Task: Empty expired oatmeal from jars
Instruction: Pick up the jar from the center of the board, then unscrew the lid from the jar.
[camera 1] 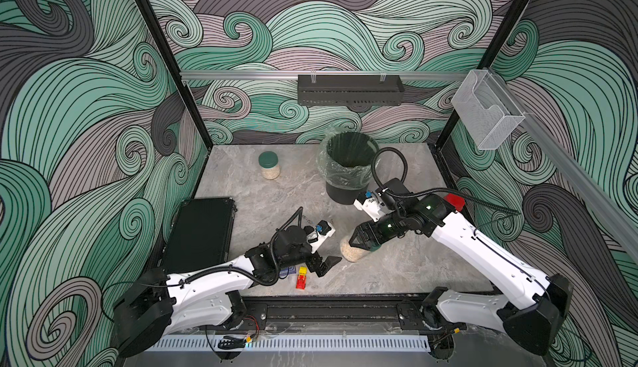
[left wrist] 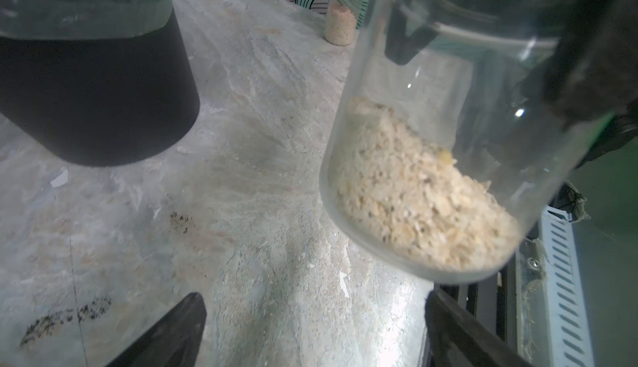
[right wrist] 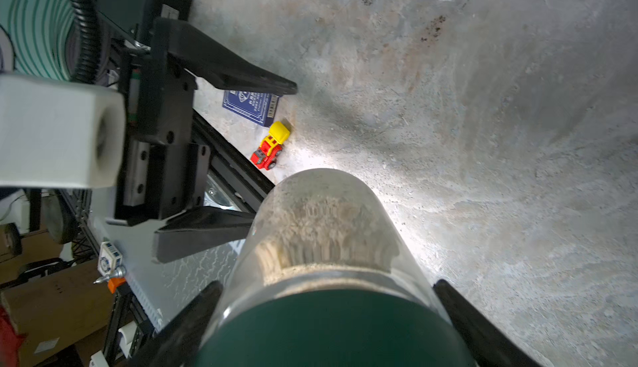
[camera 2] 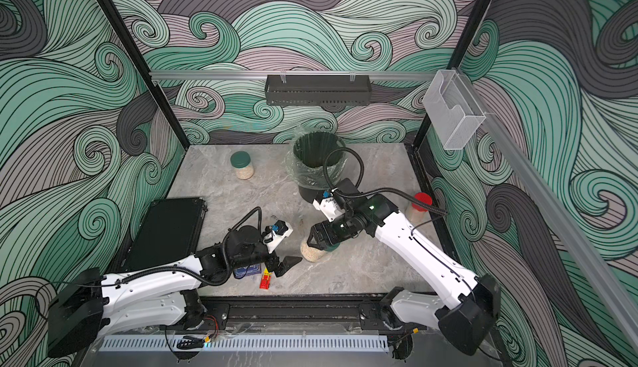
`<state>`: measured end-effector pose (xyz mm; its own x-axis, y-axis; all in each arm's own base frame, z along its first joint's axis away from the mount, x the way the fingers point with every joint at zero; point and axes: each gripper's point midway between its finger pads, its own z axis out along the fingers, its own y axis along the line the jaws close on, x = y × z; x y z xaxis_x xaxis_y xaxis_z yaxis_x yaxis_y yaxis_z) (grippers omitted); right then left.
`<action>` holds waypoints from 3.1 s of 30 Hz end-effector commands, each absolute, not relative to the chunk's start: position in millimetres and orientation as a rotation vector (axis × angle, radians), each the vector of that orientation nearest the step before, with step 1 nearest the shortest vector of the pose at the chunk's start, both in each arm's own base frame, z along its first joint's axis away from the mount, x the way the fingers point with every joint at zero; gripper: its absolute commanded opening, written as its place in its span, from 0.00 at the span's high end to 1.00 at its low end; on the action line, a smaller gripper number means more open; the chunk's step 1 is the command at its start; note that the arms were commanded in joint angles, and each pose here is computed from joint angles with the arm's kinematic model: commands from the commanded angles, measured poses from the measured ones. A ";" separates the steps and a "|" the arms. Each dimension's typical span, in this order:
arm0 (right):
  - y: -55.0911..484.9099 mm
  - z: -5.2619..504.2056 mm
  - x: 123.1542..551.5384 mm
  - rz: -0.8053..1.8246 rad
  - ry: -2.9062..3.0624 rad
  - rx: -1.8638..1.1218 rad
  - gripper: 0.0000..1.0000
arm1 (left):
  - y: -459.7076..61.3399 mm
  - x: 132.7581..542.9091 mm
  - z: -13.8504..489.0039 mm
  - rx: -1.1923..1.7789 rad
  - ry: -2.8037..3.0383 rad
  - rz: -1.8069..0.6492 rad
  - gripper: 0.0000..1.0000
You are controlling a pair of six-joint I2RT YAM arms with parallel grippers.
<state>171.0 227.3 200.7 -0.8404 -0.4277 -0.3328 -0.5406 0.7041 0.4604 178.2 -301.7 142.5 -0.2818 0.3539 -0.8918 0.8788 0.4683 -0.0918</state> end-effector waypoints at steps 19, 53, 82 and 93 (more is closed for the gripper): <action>274.0 252.0 187.5 1.069 2.509 -0.797 0.44 | -319.2 176.0 187.0 1.058 1.566 -0.786 0.01; 296.0 250.4 172.7 1.230 2.500 -0.852 0.45 | -324.2 178.4 219.9 1.073 1.412 -0.747 0.12; 260.5 251.5 163.1 1.174 2.649 -0.687 0.03 | -318.1 179.3 236.5 1.074 1.378 -0.699 0.45; 273.2 265.8 161.1 1.287 2.584 -0.733 0.24 | -316.6 174.6 243.6 1.073 1.362 -0.722 0.45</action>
<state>169.6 259.3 243.9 -0.8844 -0.3349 -0.3250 -0.4664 0.6064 0.6440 176.1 -310.2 192.8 0.0380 0.3072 -0.9509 0.9125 0.3772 0.1584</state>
